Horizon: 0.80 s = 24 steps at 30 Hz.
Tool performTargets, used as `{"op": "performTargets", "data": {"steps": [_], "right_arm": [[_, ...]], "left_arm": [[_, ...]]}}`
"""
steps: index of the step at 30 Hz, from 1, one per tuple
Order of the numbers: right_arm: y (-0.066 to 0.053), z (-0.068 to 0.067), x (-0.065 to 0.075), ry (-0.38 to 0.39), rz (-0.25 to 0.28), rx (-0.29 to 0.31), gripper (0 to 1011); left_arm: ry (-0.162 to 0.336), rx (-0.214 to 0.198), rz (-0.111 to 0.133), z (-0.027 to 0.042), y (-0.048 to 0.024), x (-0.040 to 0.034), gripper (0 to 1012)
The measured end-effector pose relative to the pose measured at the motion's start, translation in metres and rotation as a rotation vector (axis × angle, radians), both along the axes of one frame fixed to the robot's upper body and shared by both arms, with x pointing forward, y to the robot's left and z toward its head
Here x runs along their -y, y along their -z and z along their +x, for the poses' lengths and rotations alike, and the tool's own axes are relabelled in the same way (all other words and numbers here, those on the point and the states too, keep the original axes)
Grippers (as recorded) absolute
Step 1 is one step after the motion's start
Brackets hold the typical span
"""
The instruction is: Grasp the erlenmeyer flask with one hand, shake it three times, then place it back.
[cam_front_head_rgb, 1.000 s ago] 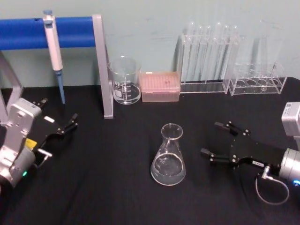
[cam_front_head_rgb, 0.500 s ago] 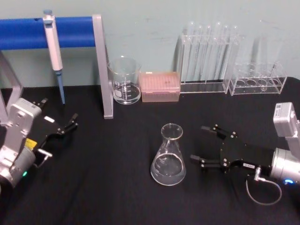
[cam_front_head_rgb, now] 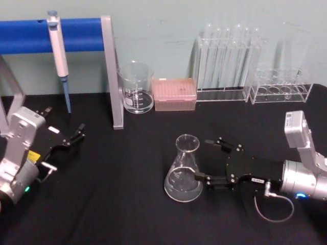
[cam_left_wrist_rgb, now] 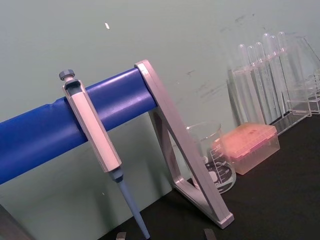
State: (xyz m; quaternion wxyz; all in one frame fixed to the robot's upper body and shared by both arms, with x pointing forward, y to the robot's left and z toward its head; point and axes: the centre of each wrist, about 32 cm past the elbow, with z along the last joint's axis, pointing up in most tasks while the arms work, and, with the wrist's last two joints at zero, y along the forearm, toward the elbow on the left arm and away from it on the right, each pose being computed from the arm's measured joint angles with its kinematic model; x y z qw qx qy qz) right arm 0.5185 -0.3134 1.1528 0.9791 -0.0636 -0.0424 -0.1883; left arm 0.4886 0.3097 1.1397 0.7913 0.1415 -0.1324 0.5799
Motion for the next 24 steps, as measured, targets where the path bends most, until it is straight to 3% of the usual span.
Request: {"op": "performTargets", "data": {"steps": [24], "right_arm": [[0.010, 0.015, -0.024, 0.001, 0.051, -0.028, 1000]], "left_arm": [[0.000, 0.000, 0.000, 0.0000, 0.0000, 0.0000, 1001]]}}
